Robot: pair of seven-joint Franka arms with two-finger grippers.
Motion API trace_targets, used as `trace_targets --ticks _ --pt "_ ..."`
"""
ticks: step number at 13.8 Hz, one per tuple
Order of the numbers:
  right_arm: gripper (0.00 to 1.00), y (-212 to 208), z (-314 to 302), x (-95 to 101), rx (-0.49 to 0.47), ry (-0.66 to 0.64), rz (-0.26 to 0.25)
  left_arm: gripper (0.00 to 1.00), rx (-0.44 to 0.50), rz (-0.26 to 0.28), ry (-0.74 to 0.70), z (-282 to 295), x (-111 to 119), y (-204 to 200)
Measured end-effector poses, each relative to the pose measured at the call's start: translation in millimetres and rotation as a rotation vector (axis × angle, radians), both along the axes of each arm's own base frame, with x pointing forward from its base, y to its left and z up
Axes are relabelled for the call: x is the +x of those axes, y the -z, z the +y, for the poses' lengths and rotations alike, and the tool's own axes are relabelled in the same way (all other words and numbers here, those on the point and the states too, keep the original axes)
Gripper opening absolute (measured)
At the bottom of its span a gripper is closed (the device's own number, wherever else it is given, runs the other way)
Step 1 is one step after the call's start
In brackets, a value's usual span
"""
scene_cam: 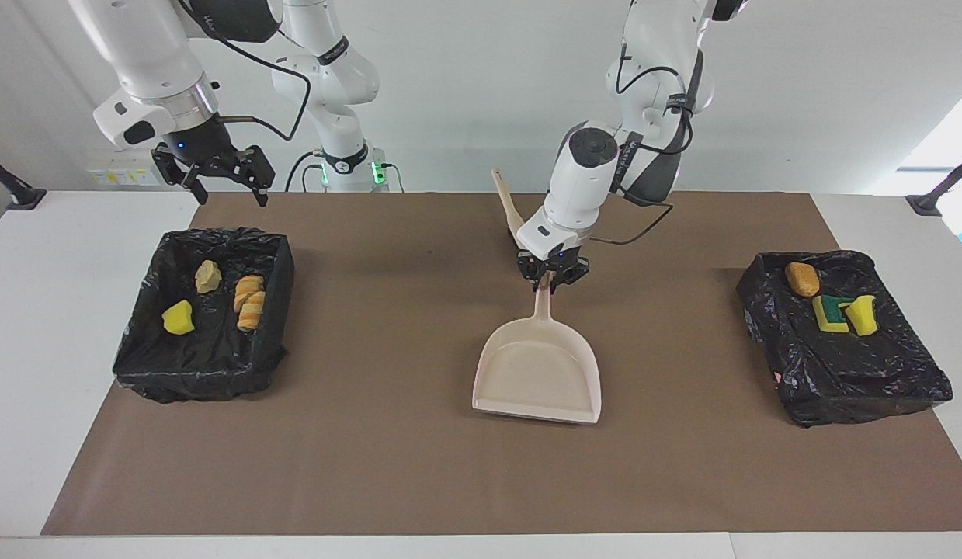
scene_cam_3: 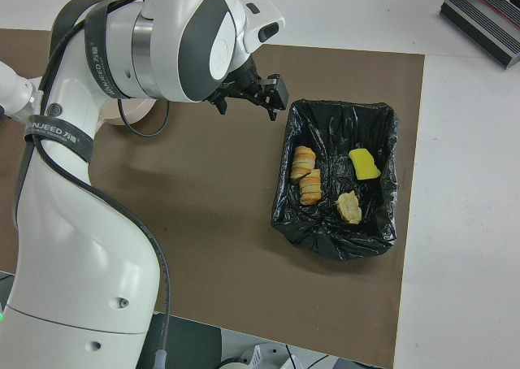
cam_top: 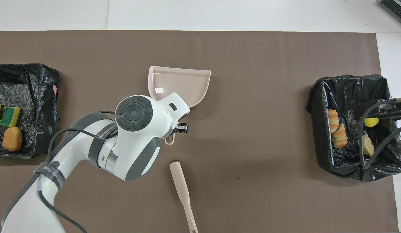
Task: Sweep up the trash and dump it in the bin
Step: 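Lower the emptied dustpan onto the table center with the left gripper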
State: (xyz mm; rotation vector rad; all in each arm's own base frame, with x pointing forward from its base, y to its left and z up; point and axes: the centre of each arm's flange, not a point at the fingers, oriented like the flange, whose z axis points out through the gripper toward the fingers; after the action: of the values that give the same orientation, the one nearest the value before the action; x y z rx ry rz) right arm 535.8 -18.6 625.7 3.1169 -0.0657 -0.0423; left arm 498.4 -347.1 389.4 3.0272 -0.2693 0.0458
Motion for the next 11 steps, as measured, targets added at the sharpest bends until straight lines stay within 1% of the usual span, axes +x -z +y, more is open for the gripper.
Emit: trace_targets --ticks 5,8,11 --pt "1.0 0.1 0.0 0.0 0.0 0.0 0.0 0.31 -0.017 -0.015 -0.026 -12.9 -7.6 16.4" --pt "1.0 0.1 2.5 0.1 0.017 0.001 0.0 0.31 -0.015 -0.008 -0.048 -15.8 -13.2 29.0" --pt "1.0 0.0 16.6 0.3 0.022 0.028 -0.001 0.31 -0.028 -0.018 -0.074 -19.3 -13.9 35.1"
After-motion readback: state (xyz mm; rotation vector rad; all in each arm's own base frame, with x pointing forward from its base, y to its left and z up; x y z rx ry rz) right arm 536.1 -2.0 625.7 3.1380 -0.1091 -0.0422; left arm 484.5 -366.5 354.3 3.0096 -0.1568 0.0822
